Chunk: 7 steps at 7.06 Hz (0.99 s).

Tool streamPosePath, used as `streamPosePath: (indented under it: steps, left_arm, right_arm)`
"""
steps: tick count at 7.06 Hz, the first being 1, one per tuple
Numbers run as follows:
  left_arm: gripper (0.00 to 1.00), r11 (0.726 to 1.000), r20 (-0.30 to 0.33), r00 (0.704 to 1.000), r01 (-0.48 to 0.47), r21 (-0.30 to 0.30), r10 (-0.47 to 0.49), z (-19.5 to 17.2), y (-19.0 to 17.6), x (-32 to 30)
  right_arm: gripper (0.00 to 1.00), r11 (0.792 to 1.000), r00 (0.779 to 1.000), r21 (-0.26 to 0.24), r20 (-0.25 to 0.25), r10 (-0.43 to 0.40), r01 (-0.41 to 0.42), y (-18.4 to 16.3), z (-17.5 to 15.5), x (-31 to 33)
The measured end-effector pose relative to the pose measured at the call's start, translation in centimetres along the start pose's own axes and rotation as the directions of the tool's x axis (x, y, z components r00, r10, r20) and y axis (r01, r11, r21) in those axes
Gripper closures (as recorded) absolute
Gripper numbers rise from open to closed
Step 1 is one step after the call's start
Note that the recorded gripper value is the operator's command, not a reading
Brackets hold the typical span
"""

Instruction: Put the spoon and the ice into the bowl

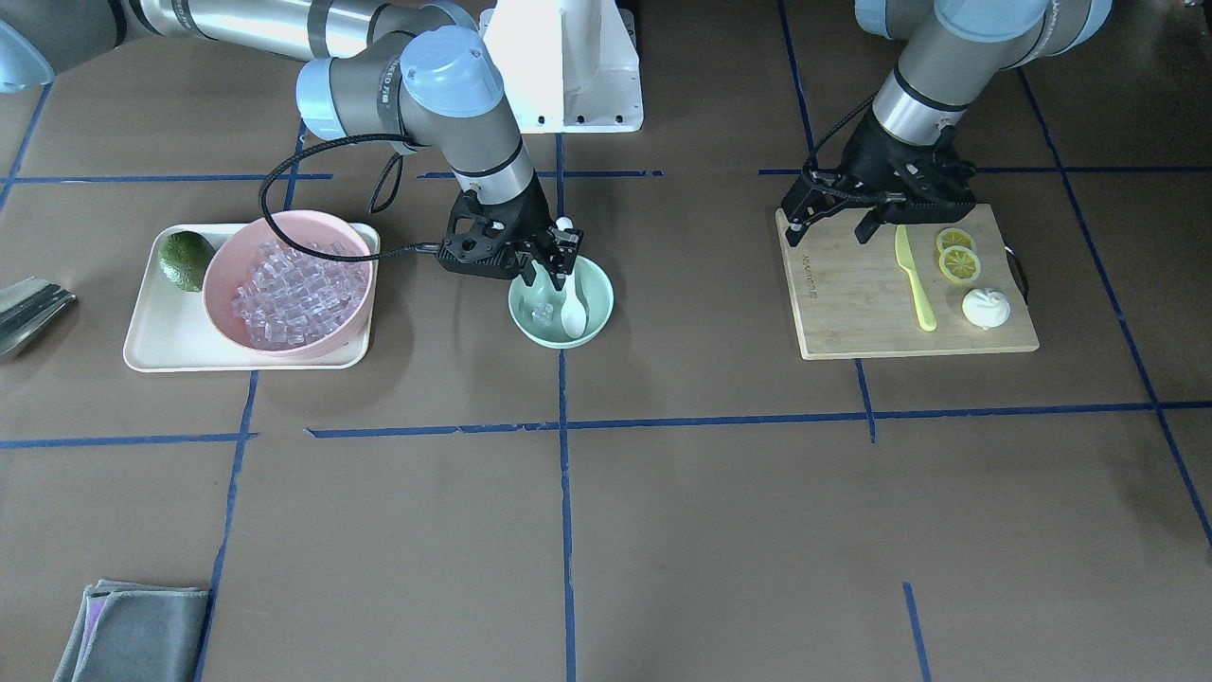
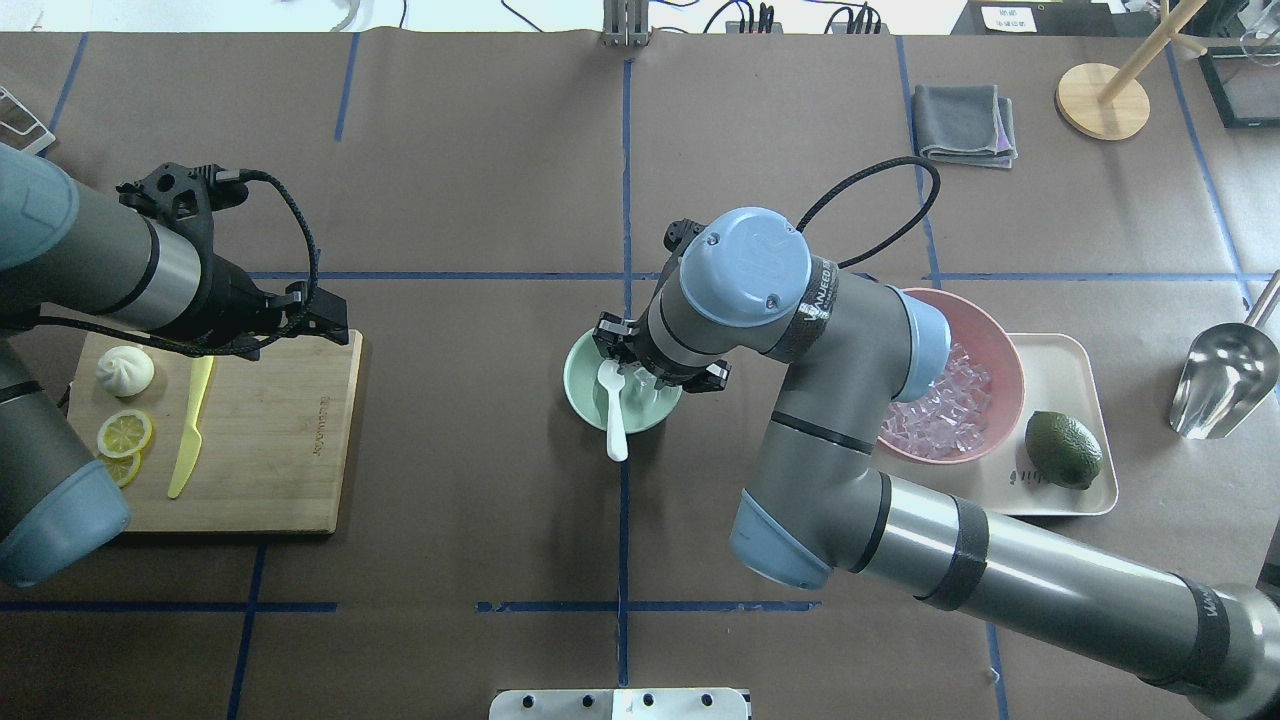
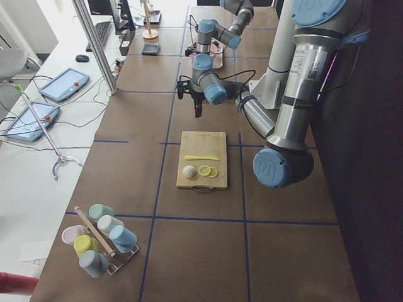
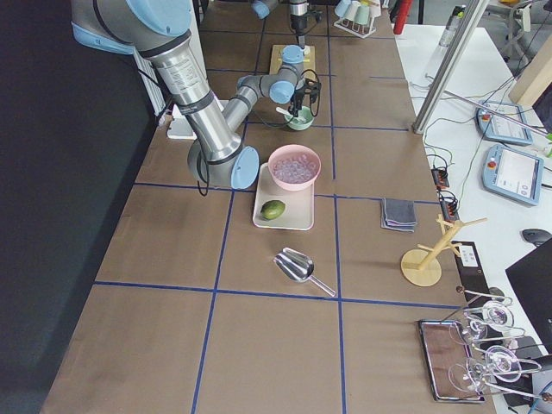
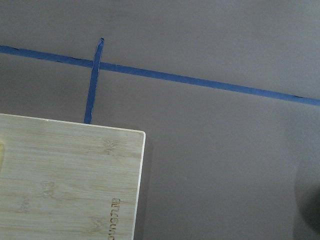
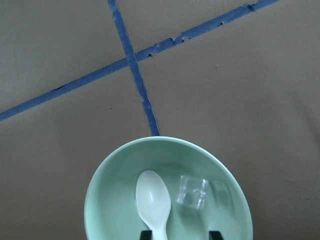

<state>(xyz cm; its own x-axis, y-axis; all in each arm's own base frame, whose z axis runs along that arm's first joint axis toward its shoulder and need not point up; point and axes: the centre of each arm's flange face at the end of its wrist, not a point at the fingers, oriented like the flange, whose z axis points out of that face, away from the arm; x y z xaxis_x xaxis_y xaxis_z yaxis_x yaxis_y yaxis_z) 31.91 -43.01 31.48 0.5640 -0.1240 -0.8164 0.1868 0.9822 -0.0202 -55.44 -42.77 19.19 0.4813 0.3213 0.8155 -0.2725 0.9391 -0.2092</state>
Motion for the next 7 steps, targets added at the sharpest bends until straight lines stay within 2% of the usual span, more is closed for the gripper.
streamPosePath:
  steps: [1,2,4,5,7]
  left_arm:
    - [0.01,1.0,0.005,1.0,0.007,0.005,-0.007,-0.2,-0.3,-0.6]
    - [0.01,1.0,0.023,1.0,-0.005,0.011,0.005,-0.4,-0.6,-2.1]
    - [0.01,0.991,0.098,0.986,-0.133,0.01,0.131,-1.5,-1.0,-8.5]
    - [0.01,0.978,0.143,0.968,-0.208,0.004,0.205,-2.3,-1.6,-12.3]
    - [0.01,0.936,0.243,0.905,-0.35,-0.035,0.348,-5.2,-3.8,-20.1]
  right_arm:
    - [0.01,1.0,1.0,-0.003,0.008,0.005,-0.005,-0.6,-1.2,1.0]
    - [0.01,1.0,1.0,-0.015,0.014,0.022,-0.022,-2.6,-3.4,4.0]
    - [0.01,0.998,1.0,-0.059,0.008,0.021,-0.02,-9.5,-9.0,12.1]
    - [0.01,0.998,1.0,-0.063,-0.009,-0.02,0.019,-12.8,-11.3,17.5]
    - [0.01,0.987,0.986,-0.062,-0.068,-0.155,0.151,-18.0,-14.8,30.1]
